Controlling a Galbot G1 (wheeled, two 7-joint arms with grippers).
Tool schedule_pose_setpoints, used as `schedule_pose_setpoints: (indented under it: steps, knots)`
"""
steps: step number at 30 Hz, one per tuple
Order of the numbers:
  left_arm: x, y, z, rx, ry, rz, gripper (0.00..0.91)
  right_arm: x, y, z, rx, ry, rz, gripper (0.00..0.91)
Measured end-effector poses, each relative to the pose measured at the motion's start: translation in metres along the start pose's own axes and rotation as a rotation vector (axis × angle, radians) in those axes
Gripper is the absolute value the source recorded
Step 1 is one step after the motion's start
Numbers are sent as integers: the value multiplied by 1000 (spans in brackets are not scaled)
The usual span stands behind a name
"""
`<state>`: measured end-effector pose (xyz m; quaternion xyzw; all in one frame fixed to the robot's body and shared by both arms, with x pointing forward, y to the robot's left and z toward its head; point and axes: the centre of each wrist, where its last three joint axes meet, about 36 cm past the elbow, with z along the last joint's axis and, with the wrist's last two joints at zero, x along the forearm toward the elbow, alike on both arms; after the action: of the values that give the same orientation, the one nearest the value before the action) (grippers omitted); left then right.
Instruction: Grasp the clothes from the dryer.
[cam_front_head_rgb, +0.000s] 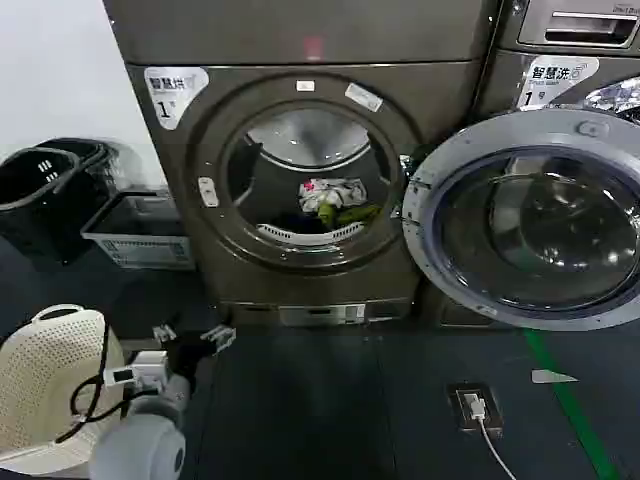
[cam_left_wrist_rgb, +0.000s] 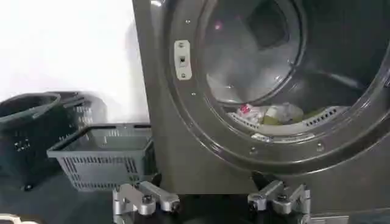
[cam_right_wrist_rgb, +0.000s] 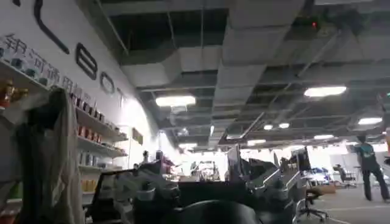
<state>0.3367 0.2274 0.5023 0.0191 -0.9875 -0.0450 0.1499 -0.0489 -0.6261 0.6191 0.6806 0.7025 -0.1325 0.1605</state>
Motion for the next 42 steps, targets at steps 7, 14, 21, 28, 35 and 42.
schedule_pose_setpoints:
  steps: [7, 14, 21, 28, 35, 42]
  knots:
    - [1, 0, 0, -4, 5, -1, 907, 1, 1, 3, 16, -10, 1, 907]
    - [1, 0, 1, -1, 8, 1, 907, 1, -2, 5, 19, -13, 6, 907]
    - [0, 0, 1, -2, 11, 3, 907, 2, -3, 7, 20, -11, 10, 907]
    - [0, -2, 1, -2, 11, 9, 907, 2, -4, 9, 19, -9, 17, 907]
    - [0, -1, 1, -7, 8, 8, 907, 1, -6, 9, 20, -9, 22, 907]
    - [0, -2, 1, -9, 3, 11, 907, 1, -7, 10, 20, -9, 27, 907]
